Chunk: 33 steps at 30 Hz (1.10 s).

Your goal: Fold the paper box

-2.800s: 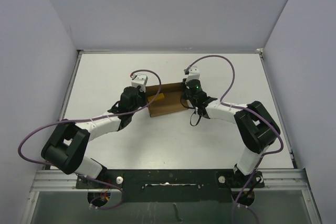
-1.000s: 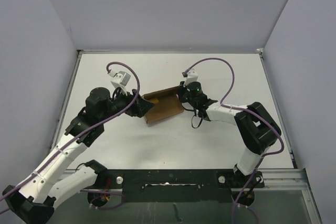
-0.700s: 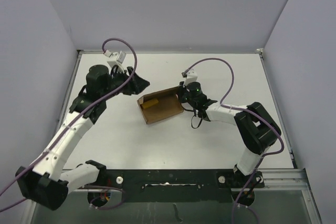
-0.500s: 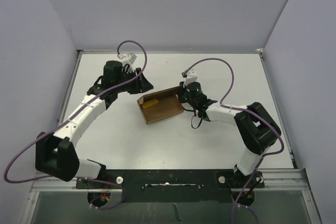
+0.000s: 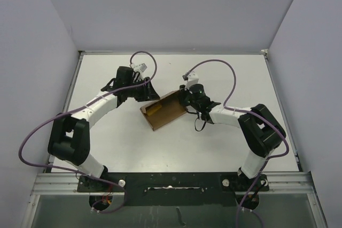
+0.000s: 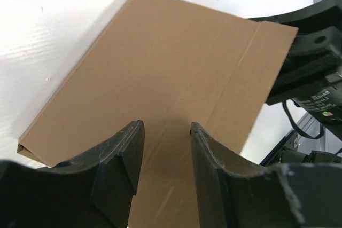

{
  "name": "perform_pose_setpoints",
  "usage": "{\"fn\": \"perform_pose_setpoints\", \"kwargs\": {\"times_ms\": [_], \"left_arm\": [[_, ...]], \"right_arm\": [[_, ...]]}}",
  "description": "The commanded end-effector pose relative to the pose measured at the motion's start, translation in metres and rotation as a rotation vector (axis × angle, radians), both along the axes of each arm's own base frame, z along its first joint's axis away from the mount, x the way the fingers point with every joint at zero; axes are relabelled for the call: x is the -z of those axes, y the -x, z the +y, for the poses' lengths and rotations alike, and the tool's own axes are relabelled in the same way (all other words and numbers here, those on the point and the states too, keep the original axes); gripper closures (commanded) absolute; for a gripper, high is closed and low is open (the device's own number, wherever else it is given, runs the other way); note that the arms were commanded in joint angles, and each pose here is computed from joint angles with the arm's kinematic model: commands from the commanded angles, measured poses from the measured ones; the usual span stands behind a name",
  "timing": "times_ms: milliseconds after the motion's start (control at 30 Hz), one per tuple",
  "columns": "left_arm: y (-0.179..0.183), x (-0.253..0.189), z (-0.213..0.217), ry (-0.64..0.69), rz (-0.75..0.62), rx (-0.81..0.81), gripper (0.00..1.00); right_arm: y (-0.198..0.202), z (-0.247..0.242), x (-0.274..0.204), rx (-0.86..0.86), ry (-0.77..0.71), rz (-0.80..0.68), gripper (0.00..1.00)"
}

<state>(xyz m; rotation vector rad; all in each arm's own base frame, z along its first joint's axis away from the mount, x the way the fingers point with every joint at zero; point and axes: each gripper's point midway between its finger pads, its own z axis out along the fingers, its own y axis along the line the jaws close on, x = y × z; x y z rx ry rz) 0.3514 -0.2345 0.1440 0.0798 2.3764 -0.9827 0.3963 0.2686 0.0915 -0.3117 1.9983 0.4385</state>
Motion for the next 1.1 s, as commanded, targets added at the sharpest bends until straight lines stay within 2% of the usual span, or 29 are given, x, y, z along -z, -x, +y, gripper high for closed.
{"fn": "perform_pose_setpoints", "kwargs": {"times_ms": [0,400,567,767,1000,1067], "left_arm": [[-0.003,0.015,-0.005,0.001,-0.003,0.033,0.62],[-0.004,0.034,-0.003,-0.015,0.032,0.026,0.62],[-0.005,0.035,-0.003,-0.016,0.035,0.025,0.62],[-0.005,0.037,-0.004,-0.015,0.034,0.024,0.62],[0.010,0.057,-0.011,-0.050,0.064,0.050,0.68],[0.017,0.066,-0.014,-0.060,0.085,0.065,0.72]], "right_arm": [[0.008,0.011,-0.015,-0.078,-0.013,-0.041,0.74],[0.019,0.014,-0.047,-0.217,0.013,-0.105,0.45],[0.027,-0.001,-0.058,-0.291,-0.020,-0.064,0.38],[0.059,-0.025,-0.067,-0.444,-0.005,-0.047,0.37],[0.086,-0.034,-0.120,-0.764,0.018,-0.244,0.38],[0.092,-0.022,-0.136,-0.846,0.013,-0.276,0.43]]}}
